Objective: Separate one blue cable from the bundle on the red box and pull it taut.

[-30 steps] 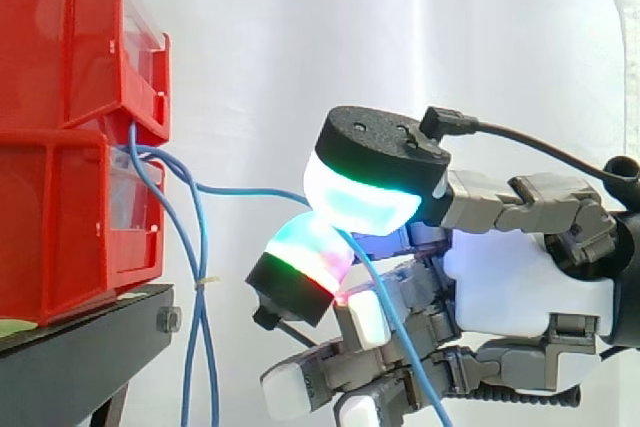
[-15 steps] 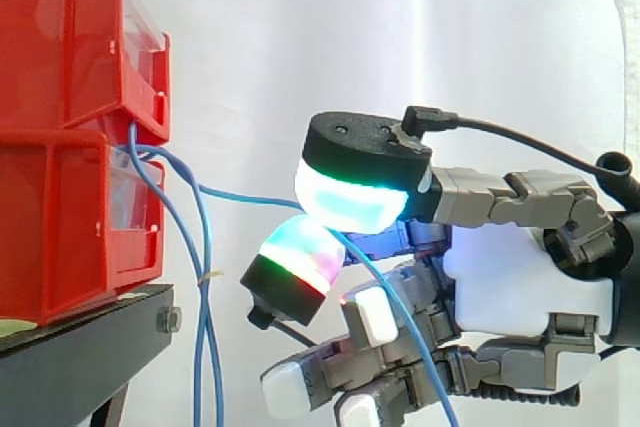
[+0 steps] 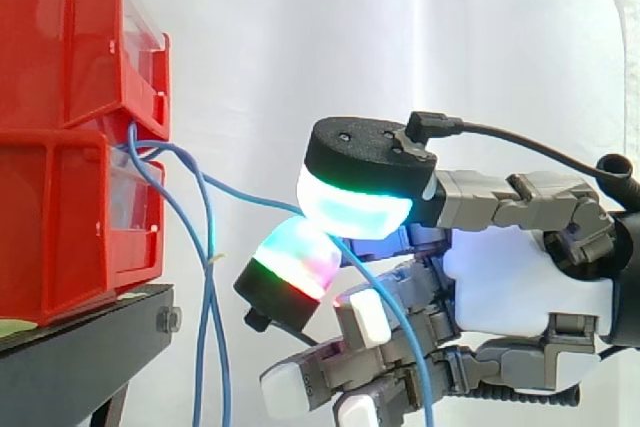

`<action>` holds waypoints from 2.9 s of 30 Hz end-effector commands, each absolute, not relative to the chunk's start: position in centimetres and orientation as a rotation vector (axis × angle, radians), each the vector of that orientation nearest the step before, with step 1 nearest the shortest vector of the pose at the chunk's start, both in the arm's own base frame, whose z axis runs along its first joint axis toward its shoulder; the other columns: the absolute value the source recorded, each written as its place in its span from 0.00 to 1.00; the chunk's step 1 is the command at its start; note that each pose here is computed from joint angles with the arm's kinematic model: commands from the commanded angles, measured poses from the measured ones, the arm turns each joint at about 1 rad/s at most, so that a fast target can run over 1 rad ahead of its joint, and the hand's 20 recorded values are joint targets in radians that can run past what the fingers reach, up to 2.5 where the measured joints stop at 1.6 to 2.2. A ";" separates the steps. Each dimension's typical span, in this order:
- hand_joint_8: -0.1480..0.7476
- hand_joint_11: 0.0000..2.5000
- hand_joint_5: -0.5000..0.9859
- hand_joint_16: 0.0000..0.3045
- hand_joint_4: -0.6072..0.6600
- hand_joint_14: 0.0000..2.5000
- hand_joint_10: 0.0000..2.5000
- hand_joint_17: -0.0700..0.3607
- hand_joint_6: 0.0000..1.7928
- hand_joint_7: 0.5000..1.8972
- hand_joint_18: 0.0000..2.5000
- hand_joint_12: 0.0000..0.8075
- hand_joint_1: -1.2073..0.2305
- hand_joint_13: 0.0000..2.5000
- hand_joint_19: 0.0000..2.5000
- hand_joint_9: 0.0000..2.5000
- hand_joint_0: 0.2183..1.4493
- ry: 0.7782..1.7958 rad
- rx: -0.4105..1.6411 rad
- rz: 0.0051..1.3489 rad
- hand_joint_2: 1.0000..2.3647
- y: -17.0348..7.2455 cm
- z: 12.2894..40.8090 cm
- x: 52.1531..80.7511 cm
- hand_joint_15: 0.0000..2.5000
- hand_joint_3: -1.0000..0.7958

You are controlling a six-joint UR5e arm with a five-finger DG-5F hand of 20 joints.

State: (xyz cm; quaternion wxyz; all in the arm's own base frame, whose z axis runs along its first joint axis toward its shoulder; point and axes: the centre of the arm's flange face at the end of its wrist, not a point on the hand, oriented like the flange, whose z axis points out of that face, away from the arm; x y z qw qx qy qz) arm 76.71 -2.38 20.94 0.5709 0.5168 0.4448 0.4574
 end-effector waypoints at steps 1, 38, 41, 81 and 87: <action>0.52 0.22 0.24 0.17 0.50 0.00 0.00 0.43 0.47 0.48 0.37 0.52 0.28 0.34 0.12 0.48 0.30 1.045 1.212 1.074 0.01 -2.3 20.9 76.7 0.11 0.59; 0.53 0.27 0.27 0.17 0.31 0.00 0.01 0.43 0.50 0.64 0.38 0.53 0.25 0.36 0.14 0.53 0.33 1.047 1.218 1.069 0.03 -2.4 20.9 76.6 0.11 0.67; 0.53 0.27 0.27 0.17 0.32 0.00 0.01 0.43 0.50 0.63 0.38 0.53 0.25 0.35 0.14 0.54 0.32 1.055 1.221 1.068 0.05 -2.4 20.9 76.6 0.11 0.66; 0.54 0.17 0.27 0.18 0.34 0.00 0.00 0.45 0.49 0.59 0.37 0.54 0.29 0.34 0.14 0.38 0.29 1.187 1.281 0.984 0.14 -4.9 22.0 74.5 0.10 0.61; 0.52 0.07 0.27 0.18 0.34 0.00 0.00 0.45 0.49 0.59 0.37 0.54 0.31 0.33 0.13 0.33 0.27 1.202 1.286 0.976 0.20 -5.0 22.9 74.1 0.08 0.60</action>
